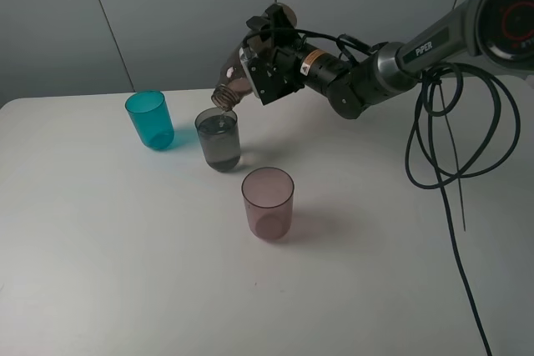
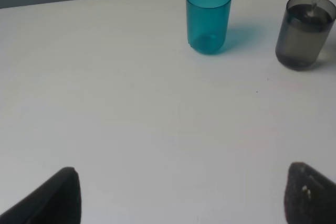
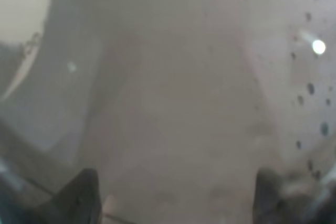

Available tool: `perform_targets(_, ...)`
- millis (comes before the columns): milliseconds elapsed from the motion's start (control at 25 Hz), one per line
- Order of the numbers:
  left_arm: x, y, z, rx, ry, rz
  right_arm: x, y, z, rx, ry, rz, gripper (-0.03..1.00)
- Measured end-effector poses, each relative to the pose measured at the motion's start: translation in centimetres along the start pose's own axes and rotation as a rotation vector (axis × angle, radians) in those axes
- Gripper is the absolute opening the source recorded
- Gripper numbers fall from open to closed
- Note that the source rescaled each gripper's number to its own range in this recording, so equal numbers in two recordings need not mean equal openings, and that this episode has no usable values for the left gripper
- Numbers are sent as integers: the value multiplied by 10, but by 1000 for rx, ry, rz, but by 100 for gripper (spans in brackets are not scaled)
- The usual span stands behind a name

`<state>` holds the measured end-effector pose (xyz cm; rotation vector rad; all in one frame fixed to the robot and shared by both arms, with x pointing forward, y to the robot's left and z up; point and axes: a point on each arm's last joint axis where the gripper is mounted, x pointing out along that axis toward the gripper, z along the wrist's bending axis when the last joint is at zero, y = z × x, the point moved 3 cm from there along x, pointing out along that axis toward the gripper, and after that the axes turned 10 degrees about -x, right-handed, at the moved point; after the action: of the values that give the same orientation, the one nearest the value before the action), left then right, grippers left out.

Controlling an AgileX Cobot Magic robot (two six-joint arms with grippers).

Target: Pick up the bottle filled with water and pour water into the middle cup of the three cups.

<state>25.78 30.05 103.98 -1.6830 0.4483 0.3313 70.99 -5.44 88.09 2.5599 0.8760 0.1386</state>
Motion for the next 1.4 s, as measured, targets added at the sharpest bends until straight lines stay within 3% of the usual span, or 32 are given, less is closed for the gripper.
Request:
perform_targets(720, 0, 0, 0, 0, 0, 0, 0, 1, -2, -31, 13, 4, 0)
perform_targets(1040, 0, 0, 0, 0, 0, 0, 0, 0, 0, 97, -5, -2, 0)
perform_targets(1400, 0, 0, 0, 0, 0, 0, 0, -3, 9, 346, -85, -9, 0)
